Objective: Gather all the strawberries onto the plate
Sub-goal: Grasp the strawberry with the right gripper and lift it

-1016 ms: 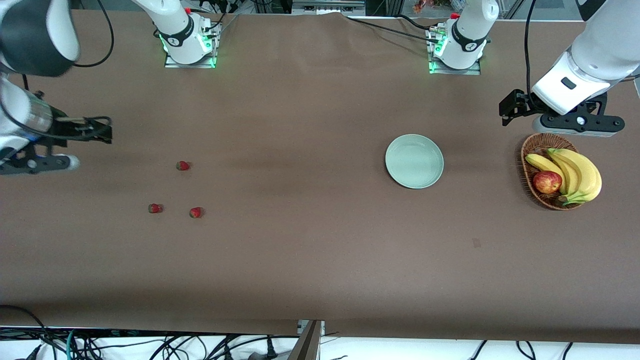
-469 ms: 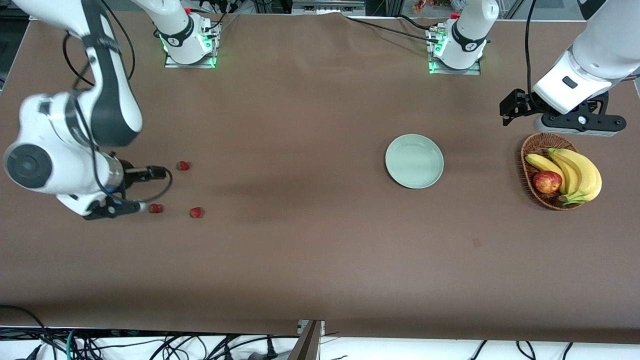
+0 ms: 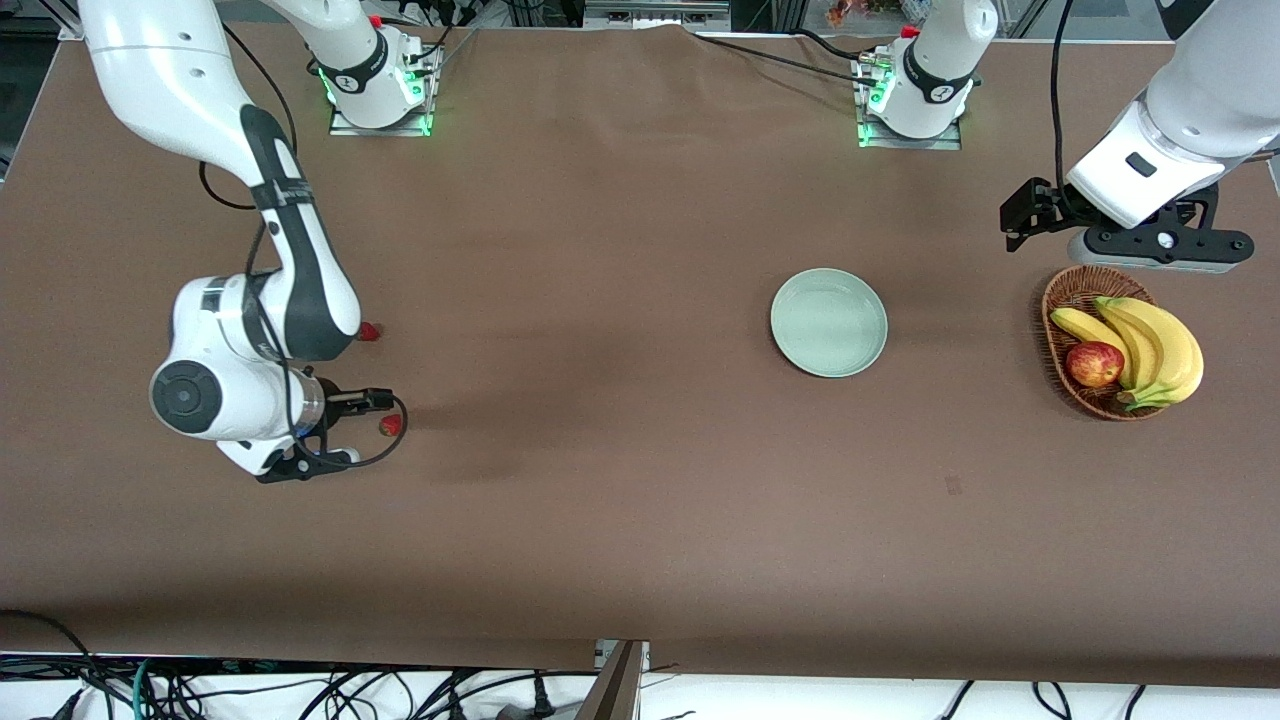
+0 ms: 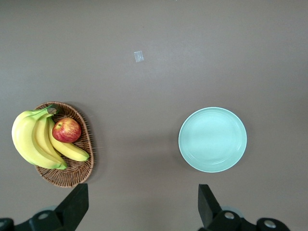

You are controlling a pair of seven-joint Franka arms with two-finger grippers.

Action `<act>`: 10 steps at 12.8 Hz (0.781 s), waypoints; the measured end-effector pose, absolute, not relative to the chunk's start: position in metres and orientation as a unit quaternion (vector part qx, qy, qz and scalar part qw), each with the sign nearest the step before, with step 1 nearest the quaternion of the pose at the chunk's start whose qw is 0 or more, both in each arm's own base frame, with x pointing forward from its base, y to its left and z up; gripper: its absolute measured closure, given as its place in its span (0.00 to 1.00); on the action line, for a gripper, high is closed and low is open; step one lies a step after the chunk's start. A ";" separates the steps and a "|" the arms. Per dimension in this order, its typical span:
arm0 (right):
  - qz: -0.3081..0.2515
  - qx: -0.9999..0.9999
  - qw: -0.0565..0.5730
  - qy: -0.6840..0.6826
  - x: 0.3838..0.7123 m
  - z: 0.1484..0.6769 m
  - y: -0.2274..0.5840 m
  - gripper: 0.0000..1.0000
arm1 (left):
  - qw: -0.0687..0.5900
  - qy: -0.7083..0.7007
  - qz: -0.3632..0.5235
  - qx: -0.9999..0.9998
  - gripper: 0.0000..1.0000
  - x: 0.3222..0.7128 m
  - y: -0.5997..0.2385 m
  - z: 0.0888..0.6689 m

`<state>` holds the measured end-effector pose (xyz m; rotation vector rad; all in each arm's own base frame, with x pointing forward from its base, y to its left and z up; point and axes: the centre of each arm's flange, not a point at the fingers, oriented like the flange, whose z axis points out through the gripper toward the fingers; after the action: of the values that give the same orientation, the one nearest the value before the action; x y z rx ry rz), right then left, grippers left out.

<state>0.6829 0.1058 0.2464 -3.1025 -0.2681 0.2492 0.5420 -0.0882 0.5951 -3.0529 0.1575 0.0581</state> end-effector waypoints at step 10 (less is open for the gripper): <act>0.042 -0.995 0.002 -0.093 0.673 0.182 0.116 0.15 | 0.042 0.051 0.019 -0.998 0.00 0.542 -0.088 0.595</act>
<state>0.6732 0.1163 0.1824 -3.1210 -0.2931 0.1311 0.5421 -0.0876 0.5951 -3.0530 0.1558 0.0582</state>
